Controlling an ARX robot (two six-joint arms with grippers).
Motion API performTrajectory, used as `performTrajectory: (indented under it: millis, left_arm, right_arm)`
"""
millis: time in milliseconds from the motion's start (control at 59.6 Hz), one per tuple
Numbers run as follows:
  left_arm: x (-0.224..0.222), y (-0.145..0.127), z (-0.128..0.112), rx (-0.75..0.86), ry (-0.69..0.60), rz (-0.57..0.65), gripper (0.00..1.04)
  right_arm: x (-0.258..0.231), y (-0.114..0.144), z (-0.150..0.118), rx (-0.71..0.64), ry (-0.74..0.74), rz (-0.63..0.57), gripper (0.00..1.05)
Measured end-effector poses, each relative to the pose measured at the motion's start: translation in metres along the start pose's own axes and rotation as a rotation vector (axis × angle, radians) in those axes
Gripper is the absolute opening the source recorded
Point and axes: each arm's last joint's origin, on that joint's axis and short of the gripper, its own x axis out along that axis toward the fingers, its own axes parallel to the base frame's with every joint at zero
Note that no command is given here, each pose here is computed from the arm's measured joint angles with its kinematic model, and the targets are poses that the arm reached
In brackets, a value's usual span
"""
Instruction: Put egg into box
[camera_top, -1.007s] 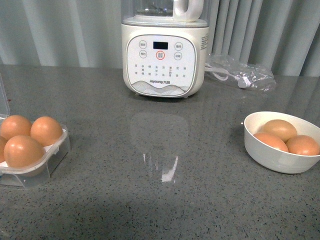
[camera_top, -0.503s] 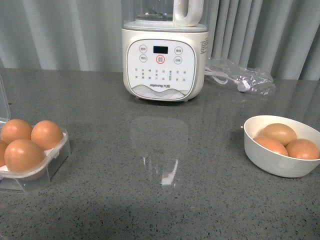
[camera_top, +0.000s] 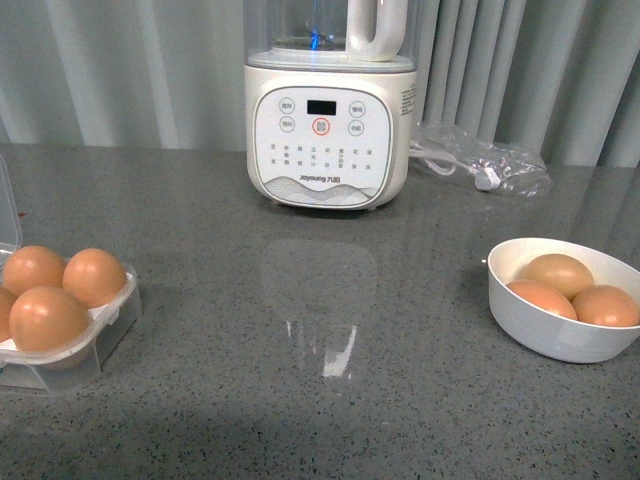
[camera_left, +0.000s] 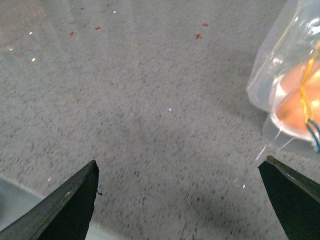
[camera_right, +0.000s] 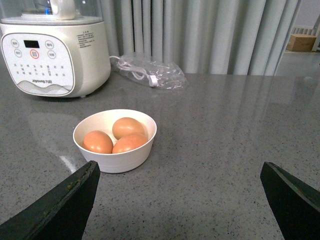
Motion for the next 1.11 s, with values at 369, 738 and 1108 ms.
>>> performTrajectory:
  millis: [369, 738, 1108]
  left_arm:
    - [0.083, 0.033, 0.063, 0.033, -0.081, -0.116, 0.98]
    - [0.123, 0.032, 0.062, 0.07, -0.006, -0.245, 0.98]
    - [0.117, -0.013, 0.067, 0.046, -0.027, -0.376, 0.98]
  right_arm:
    - [0.0, 0.0, 0.0, 0.0, 0.0, 0.0, 0.98]
    - [0.0, 0.0, 0.0, 0.0, 0.0, 0.0, 0.98]
    - [0.0, 0.0, 0.0, 0.0, 0.0, 0.0, 0.98]
